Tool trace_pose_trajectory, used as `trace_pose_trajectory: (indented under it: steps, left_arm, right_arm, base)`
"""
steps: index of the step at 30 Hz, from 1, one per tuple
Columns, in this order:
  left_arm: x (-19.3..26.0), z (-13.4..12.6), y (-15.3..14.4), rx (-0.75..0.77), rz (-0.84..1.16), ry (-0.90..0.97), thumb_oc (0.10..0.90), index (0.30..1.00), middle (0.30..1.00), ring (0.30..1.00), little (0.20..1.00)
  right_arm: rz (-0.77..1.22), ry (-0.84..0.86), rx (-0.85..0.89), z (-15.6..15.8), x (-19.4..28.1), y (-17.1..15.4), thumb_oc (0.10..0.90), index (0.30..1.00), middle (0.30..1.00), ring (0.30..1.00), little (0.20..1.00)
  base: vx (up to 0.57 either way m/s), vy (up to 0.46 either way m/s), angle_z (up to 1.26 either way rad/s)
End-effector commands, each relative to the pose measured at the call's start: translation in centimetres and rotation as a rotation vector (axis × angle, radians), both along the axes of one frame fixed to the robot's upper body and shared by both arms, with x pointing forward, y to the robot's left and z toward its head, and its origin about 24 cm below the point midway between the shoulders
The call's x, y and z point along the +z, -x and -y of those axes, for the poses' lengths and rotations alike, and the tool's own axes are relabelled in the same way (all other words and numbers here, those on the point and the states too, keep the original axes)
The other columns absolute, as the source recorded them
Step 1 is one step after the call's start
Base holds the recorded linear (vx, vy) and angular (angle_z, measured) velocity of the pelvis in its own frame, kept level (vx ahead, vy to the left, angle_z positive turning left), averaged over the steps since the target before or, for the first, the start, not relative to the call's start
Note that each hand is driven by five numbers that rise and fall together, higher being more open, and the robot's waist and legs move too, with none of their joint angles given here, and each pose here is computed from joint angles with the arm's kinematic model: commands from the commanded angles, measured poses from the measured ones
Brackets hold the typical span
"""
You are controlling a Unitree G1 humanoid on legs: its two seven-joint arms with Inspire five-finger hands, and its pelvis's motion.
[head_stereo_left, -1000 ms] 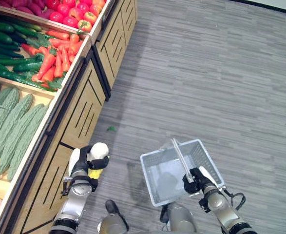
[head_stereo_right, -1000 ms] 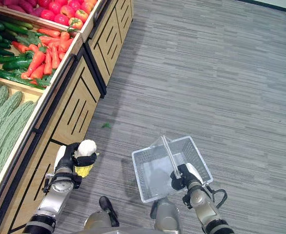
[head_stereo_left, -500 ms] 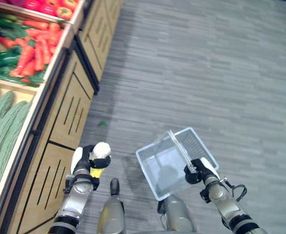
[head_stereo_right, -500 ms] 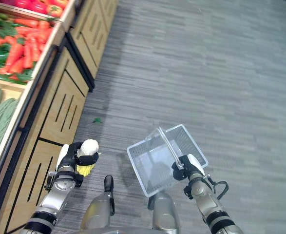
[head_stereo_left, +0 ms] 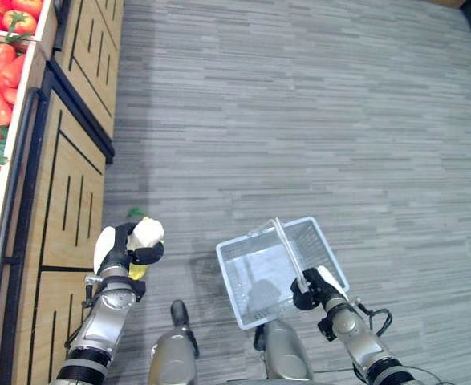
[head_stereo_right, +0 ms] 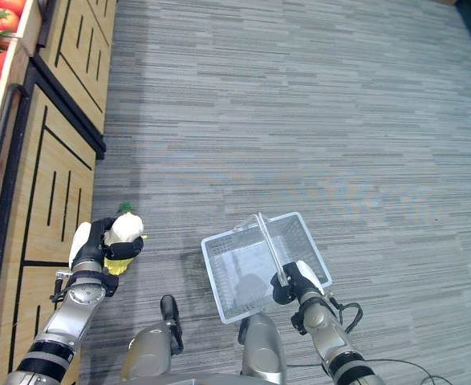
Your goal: Get the vegetables into the basket
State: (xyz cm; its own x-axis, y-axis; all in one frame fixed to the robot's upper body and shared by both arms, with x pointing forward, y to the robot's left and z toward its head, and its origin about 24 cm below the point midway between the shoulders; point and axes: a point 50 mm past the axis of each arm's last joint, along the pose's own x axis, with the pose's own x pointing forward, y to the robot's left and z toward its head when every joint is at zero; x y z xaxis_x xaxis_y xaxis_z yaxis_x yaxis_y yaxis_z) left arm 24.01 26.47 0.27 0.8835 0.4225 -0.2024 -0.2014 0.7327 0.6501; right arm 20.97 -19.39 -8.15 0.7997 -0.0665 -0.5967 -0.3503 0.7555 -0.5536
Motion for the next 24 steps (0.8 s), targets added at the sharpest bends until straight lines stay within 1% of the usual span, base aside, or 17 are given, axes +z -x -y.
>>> trace_pose_trajectory:
  steps: [1,6,10,14,15,16,17,20,22,24]
  left_arm:
    - [2.6,-0.1,-0.4,-0.029,0.126,-0.068,0.400,0.300,0.300,0.300,0.300]
    - [1.6,0.4,0.0,-0.094,0.047,-0.085,0.400,0.300,0.300,0.300,0.300]
    - [1.3,2.1,-0.5,-0.190,0.022,-0.066,0.400,0.300,0.300,0.300,0.300]
    - [0.5,3.6,-0.8,-0.250,-0.020,-0.037,0.400,0.300,0.300,0.300,0.300]
    - [0.6,3.9,-1.1,-0.276,-0.029,-0.077,0.400,0.300,0.300,0.300,0.300]
    - [0.6,3.9,-1.1,-0.276,-0.030,-0.077,0.400,0.300,0.300,0.300,0.300]
    - [1.3,3.9,-1.7,-0.306,-0.036,-0.165,0.400,0.300,0.300,0.300,0.300]
    - [2.0,4.2,-2.4,-0.358,-0.038,-0.260,0.400,0.300,0.300,0.300,0.300]
    - [2.9,4.7,-3.0,-0.421,-0.035,-0.381,0.400,0.300,0.300,0.300,0.300]
    - [3.7,5.6,-3.6,-0.511,-0.044,-0.506,0.400,0.300,0.300,0.300,0.300]
  right_arm:
    - [0.132,0.039,0.022,0.6,2.2,-1.7,0.400,0.300,0.300,0.300,0.300]
    - [0.168,0.039,-0.019,1.1,2.8,-2.1,0.400,0.300,0.300,0.300,0.300]
    - [0.189,0.057,-0.060,2.0,3.3,-2.6,0.400,0.300,0.300,0.300,0.300]
    - [0.213,0.035,-0.089,2.0,3.9,-3.3,0.400,0.300,0.300,0.300,0.300]
    - [0.222,0.020,-0.104,1.9,4.1,-3.4,0.400,0.300,0.300,0.300,0.300]
    - [0.221,0.020,-0.105,1.9,4.1,-3.4,0.400,0.300,0.300,0.300,0.300]
    - [0.225,0.021,-0.104,1.7,4.2,-3.6,0.400,0.300,0.300,0.300,0.300]
    - [0.236,0.012,-0.098,1.3,4.5,-4.0,0.400,0.300,0.300,0.300,0.300]
    - [0.255,0.002,-0.069,0.7,5.1,-4.6,0.400,0.300,0.300,0.300,0.300]
    - [0.289,-0.002,-0.005,-0.1,6.2,-5.4,0.400,0.300,0.300,0.300,0.300]
  base:
    - [-0.01,0.051,-0.25]
    - [0.01,0.026,-0.33]
    - [-0.01,-0.026,0.05]
    - [-0.01,-0.008,0.13]
    - [-0.03,-0.031,0.36]
    - [-0.03,-0.073,0.32]
    - [-0.02,-0.067,0.27]
    - [-0.02,-0.087,0.16]
    - [0.00,-0.105,0.05]
    - [0.01,-0.092,0.01]
